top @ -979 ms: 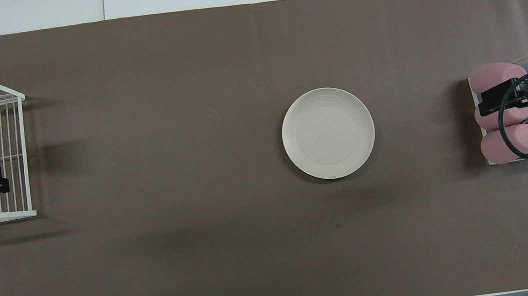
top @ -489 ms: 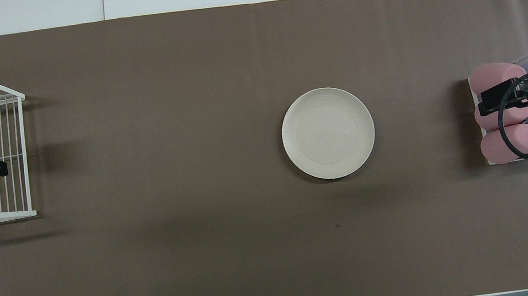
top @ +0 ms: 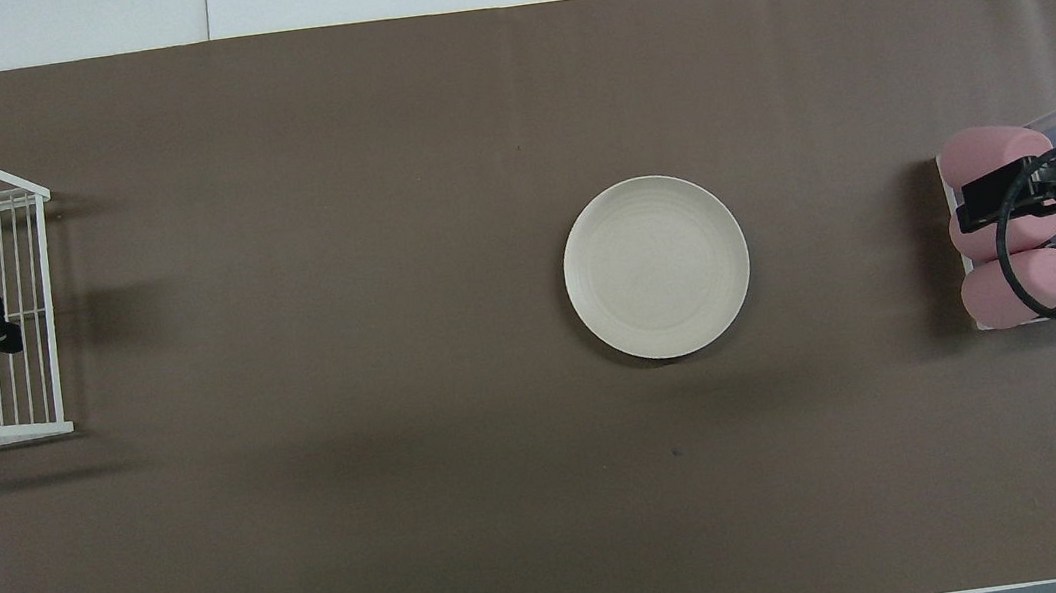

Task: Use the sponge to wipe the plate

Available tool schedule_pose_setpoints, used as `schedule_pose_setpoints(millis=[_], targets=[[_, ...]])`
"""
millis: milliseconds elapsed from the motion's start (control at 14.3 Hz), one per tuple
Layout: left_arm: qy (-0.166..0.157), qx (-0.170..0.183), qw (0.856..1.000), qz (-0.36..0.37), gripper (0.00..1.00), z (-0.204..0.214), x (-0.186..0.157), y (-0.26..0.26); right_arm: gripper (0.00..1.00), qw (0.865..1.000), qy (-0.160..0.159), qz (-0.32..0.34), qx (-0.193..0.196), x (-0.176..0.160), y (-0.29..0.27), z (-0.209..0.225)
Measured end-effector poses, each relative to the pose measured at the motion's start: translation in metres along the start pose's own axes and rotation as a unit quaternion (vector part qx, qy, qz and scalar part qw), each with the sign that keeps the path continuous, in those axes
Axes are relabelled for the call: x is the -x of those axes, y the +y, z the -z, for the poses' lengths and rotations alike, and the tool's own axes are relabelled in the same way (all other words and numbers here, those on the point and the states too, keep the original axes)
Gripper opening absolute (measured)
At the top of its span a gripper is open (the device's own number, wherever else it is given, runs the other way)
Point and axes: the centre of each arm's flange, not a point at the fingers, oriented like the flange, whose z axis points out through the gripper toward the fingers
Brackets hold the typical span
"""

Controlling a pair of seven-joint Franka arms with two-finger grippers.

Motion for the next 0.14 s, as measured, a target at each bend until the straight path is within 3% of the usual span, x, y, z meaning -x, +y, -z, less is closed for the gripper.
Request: schedule_pose_setpoints(millis=[140], targets=[[0.000, 0.000, 1.000, -0.001, 1.00, 0.0000, 0.0000, -0.0001, 1.00, 1.000, 0.000, 0.000, 0.000, 0.0000, 0.0000, -0.0001]])
